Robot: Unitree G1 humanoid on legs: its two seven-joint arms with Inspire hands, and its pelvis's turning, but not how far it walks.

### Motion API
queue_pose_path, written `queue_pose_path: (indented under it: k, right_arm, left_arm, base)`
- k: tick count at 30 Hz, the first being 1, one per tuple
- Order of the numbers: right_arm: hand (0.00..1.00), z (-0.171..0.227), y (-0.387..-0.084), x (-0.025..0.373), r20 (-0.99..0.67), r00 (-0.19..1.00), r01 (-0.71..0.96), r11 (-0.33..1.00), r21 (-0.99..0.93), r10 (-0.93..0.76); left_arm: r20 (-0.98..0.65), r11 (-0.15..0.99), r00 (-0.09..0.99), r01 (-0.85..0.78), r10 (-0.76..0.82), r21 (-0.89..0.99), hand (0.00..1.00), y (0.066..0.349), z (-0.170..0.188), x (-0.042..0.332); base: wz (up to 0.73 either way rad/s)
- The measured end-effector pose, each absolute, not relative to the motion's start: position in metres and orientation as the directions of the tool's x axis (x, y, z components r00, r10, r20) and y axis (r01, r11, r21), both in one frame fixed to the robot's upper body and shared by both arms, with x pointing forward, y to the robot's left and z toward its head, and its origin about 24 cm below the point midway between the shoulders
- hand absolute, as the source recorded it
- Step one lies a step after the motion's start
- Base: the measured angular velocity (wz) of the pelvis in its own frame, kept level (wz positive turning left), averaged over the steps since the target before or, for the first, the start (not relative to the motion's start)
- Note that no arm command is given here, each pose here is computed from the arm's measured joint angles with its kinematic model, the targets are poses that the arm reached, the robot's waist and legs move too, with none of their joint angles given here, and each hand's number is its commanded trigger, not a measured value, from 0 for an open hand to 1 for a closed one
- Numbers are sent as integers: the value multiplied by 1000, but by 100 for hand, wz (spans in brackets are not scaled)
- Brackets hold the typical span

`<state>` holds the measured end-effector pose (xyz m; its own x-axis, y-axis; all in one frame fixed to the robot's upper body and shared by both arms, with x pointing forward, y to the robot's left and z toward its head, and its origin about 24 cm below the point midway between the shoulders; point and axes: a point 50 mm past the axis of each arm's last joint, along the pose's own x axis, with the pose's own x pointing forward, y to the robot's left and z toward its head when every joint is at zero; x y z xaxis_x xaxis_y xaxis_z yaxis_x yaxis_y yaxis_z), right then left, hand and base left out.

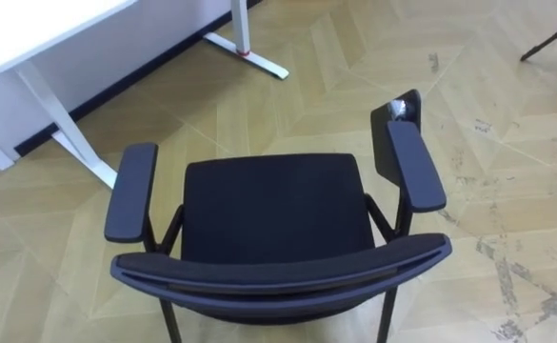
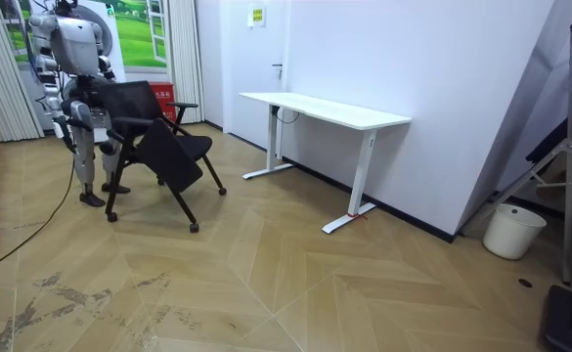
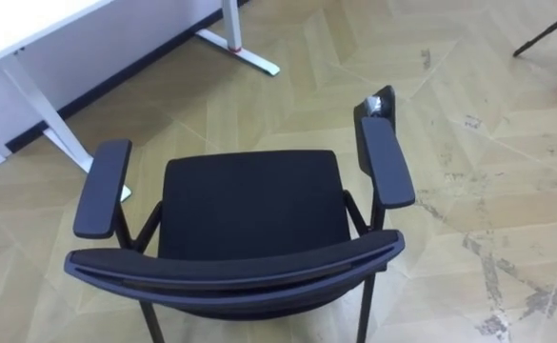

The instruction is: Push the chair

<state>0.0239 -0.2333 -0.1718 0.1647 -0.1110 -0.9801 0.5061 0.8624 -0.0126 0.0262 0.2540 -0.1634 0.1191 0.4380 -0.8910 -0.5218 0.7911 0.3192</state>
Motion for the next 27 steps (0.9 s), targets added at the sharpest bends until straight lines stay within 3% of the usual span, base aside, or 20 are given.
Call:
queue_pose_path:
  k: [9,19,27]
  right_arm:
    - [0,-167,-252,23,-975,149,524,850,-62,-163]
    - [0,-163,-265,27,-964,152,535,839,-104,-217]
    - [0,-163,-266,27,-963,161,519,849,-101,-214]
  left_arm:
    - [-814,657,71,-632,577,411,0,289,-149,36]
    - [-612,574,254,-709,749,408,0,342,-101,112]
    - [-366,590,463,-609,807,530,0,348,-58,162]
  base:
    - [0]
    - [1]
    - [1]
